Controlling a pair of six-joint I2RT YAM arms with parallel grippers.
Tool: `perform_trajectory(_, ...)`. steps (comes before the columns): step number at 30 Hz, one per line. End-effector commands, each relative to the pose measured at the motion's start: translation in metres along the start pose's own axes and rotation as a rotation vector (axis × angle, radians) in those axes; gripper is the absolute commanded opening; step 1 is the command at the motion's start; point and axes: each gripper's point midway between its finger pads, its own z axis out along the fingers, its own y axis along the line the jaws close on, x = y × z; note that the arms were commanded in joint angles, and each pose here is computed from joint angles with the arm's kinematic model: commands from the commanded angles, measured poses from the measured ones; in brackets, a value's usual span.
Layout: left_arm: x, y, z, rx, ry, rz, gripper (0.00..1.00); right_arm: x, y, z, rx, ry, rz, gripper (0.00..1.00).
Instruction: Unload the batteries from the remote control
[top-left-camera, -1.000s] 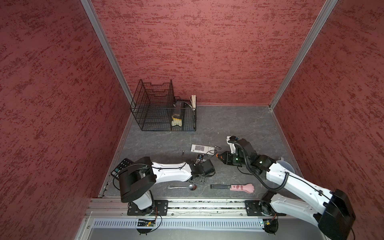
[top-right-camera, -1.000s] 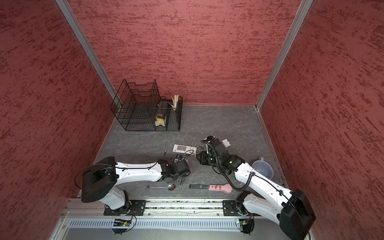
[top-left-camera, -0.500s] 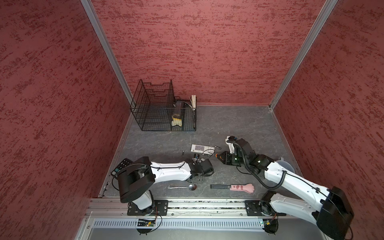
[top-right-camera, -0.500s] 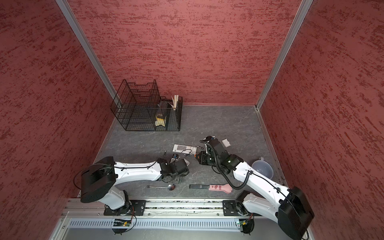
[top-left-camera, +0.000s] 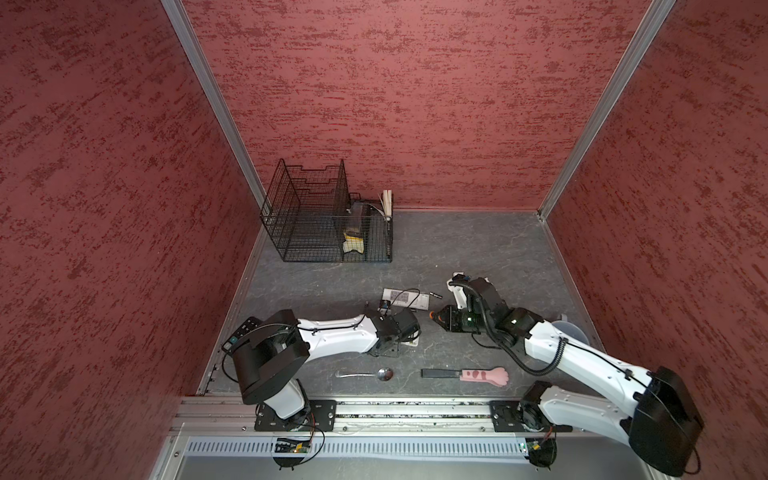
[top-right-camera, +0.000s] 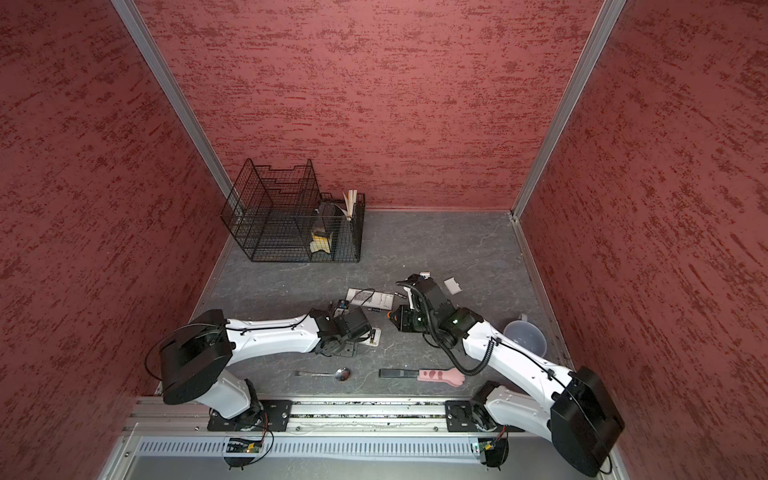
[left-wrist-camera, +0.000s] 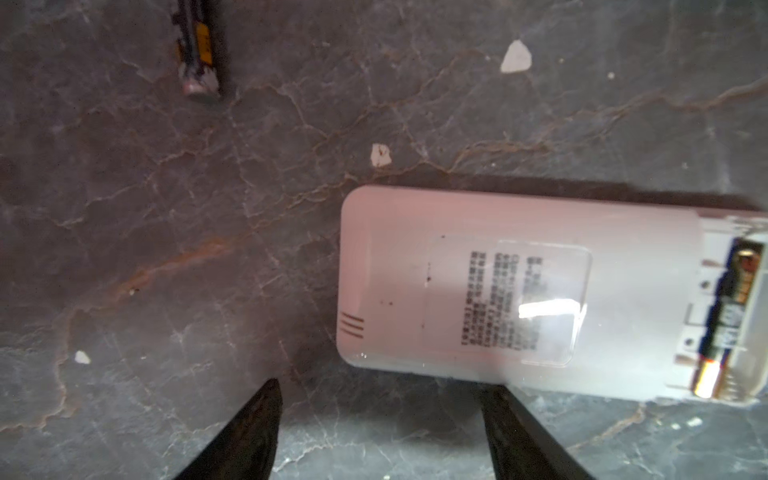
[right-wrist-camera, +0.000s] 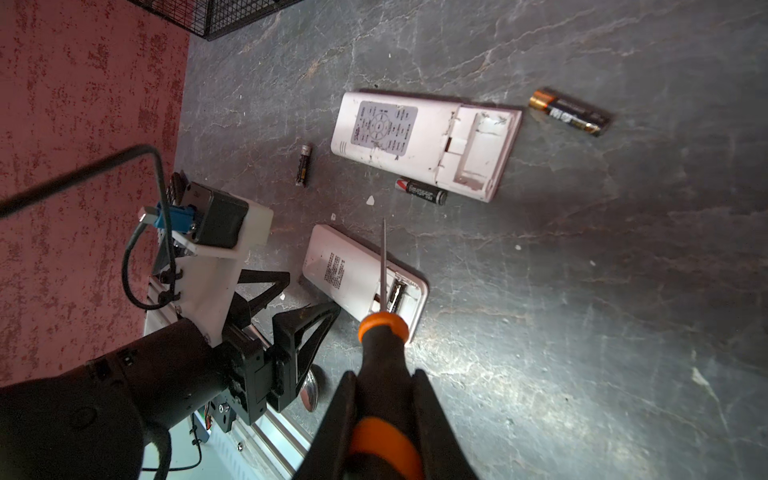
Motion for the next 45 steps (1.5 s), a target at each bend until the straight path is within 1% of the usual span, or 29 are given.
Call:
perform_trajectory(1,0.002,0.005,-0.014,0.033,-0.009,0.003,0.72,0.012,-0.001,-0.005,-0.029,0.028,0.0,0.0)
perform_trajectory(6,-0.006,0.0,-0.039,0.158,-0.059,-0.047,0.62,0.027,-0.007,-0.006,-0.046,0.048,0.034,0.0)
perform_trajectory(9,-0.016,-0.006,-0.048,0.245,-0.08,-0.07,0.59,0.034,-0.011,-0.004,-0.06,0.056,0.05,0.0)
perform_trajectory(13,-0.029,-0.012,-0.048,0.358,-0.089,-0.119,0.59,0.039,-0.014,-0.004,-0.064,0.062,0.054,0.0)
perform_trajectory(16,-0.038,-0.011,-0.046,0.398,-0.097,-0.153,0.59,0.043,-0.014,-0.004,-0.072,0.071,0.053,0.0)
perform_trajectory(22,-0.049,-0.004,-0.042,0.426,-0.104,-0.193,0.6,0.048,-0.013,-0.004,-0.096,0.072,0.056,0.0)
perform_trajectory(29,-0.052,-0.002,-0.034,0.449,-0.093,-0.223,0.6,0.054,-0.012,-0.003,-0.108,0.084,0.05,0.0)
perform_trajectory(37,-0.046,-0.001,-0.025,0.443,-0.07,-0.222,0.61,0.059,-0.008,0.0,-0.132,0.093,0.051,0.0)
perform_trajectory(45,-0.043,0.0,-0.018,0.428,-0.053,-0.216,0.62,0.067,-0.011,0.005,-0.123,0.109,0.058,0.0)
